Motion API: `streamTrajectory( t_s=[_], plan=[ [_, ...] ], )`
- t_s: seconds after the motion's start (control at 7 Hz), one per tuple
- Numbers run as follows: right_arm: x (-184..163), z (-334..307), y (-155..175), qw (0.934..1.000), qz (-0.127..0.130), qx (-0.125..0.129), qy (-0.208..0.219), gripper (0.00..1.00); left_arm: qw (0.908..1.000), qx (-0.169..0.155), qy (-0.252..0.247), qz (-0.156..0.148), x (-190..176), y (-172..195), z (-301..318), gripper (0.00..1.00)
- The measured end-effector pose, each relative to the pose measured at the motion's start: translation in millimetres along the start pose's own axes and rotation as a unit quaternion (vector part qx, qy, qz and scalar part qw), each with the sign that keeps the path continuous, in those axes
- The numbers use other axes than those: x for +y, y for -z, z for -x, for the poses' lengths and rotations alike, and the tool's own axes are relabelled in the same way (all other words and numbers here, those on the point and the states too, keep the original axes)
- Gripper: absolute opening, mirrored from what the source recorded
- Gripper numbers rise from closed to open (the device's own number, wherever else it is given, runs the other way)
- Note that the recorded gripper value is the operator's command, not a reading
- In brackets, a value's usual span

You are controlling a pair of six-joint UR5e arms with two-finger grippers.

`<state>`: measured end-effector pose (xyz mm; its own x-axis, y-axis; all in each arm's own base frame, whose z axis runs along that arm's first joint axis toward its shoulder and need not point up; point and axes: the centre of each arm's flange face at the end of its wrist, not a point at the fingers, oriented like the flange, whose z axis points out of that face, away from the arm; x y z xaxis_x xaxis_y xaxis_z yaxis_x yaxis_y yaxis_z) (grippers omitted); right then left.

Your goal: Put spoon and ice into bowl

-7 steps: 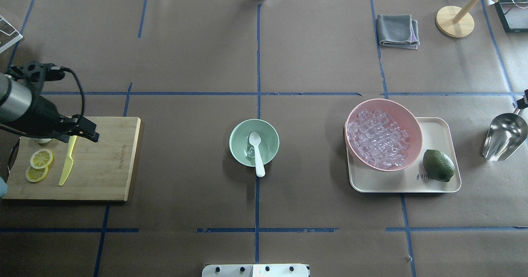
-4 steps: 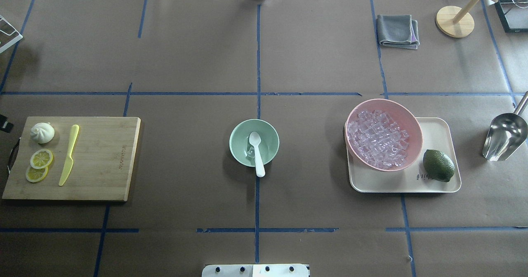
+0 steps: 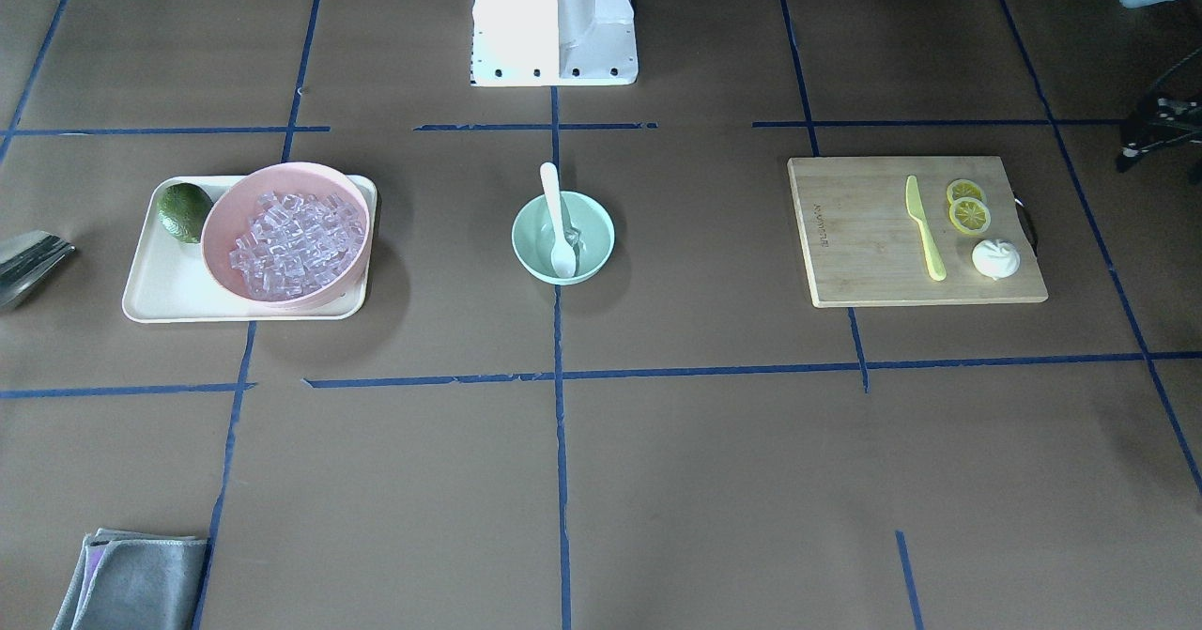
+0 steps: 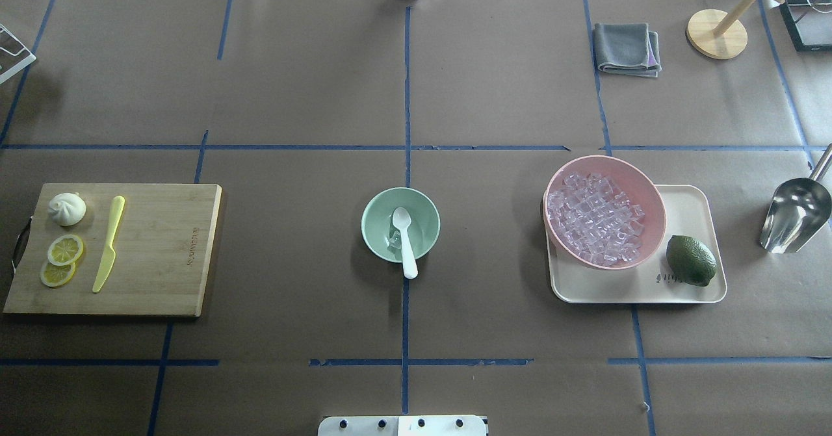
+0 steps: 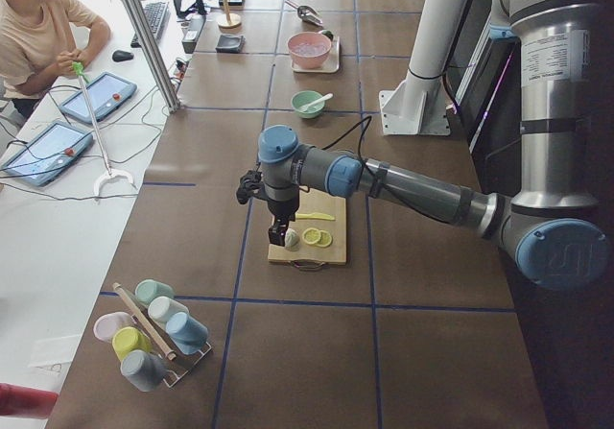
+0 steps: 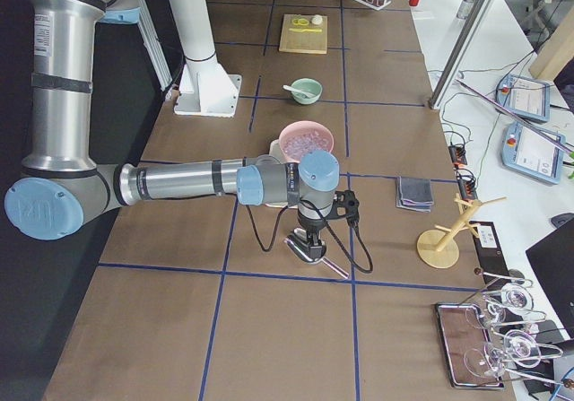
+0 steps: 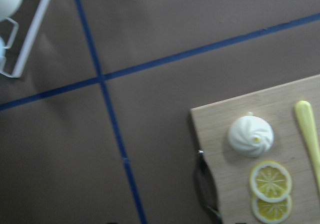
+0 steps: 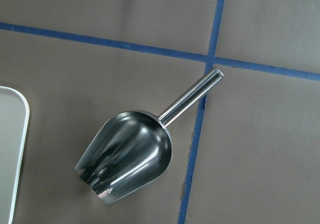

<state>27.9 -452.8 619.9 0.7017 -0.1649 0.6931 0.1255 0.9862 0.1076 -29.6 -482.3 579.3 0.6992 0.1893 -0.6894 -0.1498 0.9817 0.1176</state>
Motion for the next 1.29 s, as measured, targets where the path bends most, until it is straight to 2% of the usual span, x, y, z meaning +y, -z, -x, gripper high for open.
streamTrajectory(
  t_s=[0.14, 0.29, 0.57, 1.14, 1.29],
  plan=[
    [-2.5, -5.2, -4.0, 0.9999, 0.011, -0.007, 0.004, 0.99, 0.9985, 0.047, 0.026, 0.008, 9.6, -12.8, 15.9, 1.0],
    [-9.4, -3.8, -1.7, 0.9996, 0.022, -0.017, 0.004, 0.99, 0.9963, 0.071, 0.046, 0.015, 19.1, -21.3, 23.0, 1.0],
    [-15.2, -1.2, 2.7, 0.999, 0.037, -0.027, -0.006, 0.99, 0.9943, 0.055, 0.088, 0.022, 25.5, -23.8, 27.7, 1.0],
    [-10.0, -1.7, 2.8, 0.9988, 0.039, -0.027, -0.009, 0.99, 0.9943, 0.041, 0.095, 0.025, 29.4, -27.9, 27.4, 1.0],
    [-10.2, 0.7, 5.4, 0.999, 0.036, -0.026, -0.006, 0.99, 0.9952, 0.008, 0.093, 0.027, 29.3, -27.3, 32.8, 1.0]
  ],
)
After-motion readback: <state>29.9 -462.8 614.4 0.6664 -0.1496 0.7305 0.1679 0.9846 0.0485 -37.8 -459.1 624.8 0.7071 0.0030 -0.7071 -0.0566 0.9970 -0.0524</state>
